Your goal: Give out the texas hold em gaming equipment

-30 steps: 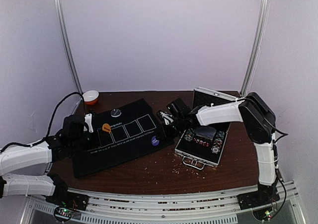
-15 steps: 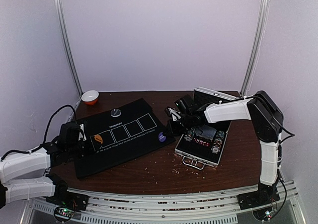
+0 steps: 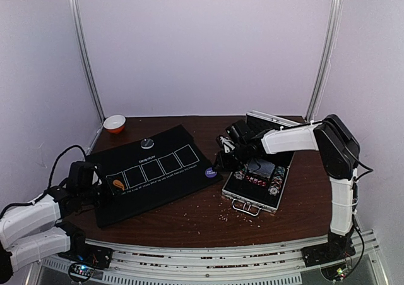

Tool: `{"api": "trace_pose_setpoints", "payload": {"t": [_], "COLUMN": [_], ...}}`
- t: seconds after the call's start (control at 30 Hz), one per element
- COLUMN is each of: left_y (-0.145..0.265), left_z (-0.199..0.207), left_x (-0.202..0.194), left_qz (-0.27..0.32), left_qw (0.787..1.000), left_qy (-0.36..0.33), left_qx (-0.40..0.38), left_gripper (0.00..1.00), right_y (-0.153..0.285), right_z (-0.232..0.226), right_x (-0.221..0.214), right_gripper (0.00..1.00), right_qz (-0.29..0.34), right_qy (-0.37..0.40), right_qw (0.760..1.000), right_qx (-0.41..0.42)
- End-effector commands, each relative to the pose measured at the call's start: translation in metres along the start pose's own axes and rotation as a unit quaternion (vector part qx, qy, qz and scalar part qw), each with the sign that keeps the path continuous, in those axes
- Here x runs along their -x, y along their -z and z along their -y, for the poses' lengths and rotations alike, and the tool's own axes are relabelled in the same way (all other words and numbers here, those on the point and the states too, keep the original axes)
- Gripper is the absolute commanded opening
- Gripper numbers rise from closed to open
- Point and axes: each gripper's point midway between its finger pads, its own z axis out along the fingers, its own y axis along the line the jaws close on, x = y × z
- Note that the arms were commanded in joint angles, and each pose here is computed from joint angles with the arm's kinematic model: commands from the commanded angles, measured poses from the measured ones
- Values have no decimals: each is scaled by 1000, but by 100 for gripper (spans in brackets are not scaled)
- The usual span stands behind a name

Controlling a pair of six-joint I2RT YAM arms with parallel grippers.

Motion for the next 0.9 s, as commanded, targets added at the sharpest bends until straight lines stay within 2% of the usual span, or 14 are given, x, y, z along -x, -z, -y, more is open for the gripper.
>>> {"api": "trace_pose_setpoints", "payload": {"t": [0.0,0.2,0.33,0.47,0.7,0.87], "left_y": [5,4,1,3,36,50], "left_z": [-19,-48,-67,-87,-80,-77], "left_x": [-18,-49,-50,-60,-33,-42], "left_qz": [-36,-84,-62,-65,-19,-38], "left_qw": [997,981,973,960,955,947], "left_qy": [73,162,206,247,249,272], "left_qx": [17,62,84,119,158,167], "left_gripper": [0,0,0,0,0,0], "right_y": [9,18,28,35,40,37], "right_z": [12,9,-2,-16,-29,-32], "right_x": [9,19,29,34,36,34], "right_gripper": [32,45,47,48,48,48], "right_qz": [9,12,28,34,35,30], "right_qy": [16,48,78,94,113,116], "right_qw": [999,996,993,993,991,991], "right_qx": [-49,-75,-80,-63,-56,-51]}}
